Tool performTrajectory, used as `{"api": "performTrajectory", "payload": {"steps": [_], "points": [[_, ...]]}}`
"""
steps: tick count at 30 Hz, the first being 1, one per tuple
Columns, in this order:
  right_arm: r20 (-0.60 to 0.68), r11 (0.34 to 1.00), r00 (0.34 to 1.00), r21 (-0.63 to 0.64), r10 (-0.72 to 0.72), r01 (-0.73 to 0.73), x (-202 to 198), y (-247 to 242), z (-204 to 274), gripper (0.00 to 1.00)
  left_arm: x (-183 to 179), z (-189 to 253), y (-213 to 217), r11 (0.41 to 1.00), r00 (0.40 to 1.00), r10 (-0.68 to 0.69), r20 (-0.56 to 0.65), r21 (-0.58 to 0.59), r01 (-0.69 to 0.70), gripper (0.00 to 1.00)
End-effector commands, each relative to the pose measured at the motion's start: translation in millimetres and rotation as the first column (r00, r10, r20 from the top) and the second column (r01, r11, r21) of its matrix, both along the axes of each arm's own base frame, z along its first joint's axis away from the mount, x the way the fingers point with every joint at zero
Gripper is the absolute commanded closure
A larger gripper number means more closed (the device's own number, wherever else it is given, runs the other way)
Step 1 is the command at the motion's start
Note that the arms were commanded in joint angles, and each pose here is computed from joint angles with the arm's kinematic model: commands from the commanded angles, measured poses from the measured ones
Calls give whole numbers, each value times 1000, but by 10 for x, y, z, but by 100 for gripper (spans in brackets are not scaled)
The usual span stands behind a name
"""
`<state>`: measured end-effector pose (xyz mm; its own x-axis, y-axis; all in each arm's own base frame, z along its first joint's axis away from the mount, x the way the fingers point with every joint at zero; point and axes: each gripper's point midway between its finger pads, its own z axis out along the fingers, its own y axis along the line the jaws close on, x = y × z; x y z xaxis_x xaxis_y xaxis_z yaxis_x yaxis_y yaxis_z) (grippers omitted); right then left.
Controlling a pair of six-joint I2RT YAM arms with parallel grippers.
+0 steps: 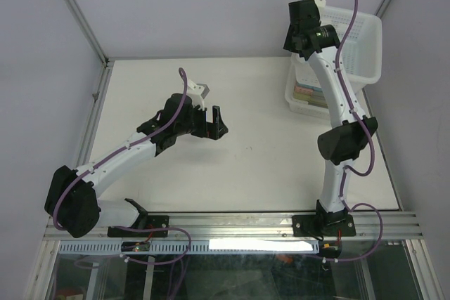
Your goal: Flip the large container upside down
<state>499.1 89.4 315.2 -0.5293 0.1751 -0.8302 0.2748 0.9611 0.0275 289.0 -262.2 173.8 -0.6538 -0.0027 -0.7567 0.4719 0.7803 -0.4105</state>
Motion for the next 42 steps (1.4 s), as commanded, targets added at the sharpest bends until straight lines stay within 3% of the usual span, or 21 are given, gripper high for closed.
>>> {"api": "performTrajectory", "payload": {"steps": [1,12,21,33,34,36,42], "points": [[125,999,992,32,-22,19,-75,-67,450,58,24,240,-59,998,997,-18,76,-55,22,1],[160,999,987,48,-27,19,-106,-58,559,60,11,244,-64,998,996,-32,81,-53,36,1],[155,999,988,40,-22,16,-145,-65,577,84,-9,236,-72,997,996,-42,79,-55,47,1],[378,993,925,106,16,-60,-592,-41,1513,84,-6,240,-121,996,996,-60,67,-64,64,1],[390,992,921,110,20,-68,-621,-39,1557,86,-1,245,-133,996,996,-61,66,-65,66,1],[403,990,915,115,32,-85,-677,-30,1630,100,11,253,-148,996,996,-61,62,-69,65,1],[483,972,871,151,87,-180,-921,38,1981,100,63,428,-164,994,996,-38,87,-97,46,1]]}}
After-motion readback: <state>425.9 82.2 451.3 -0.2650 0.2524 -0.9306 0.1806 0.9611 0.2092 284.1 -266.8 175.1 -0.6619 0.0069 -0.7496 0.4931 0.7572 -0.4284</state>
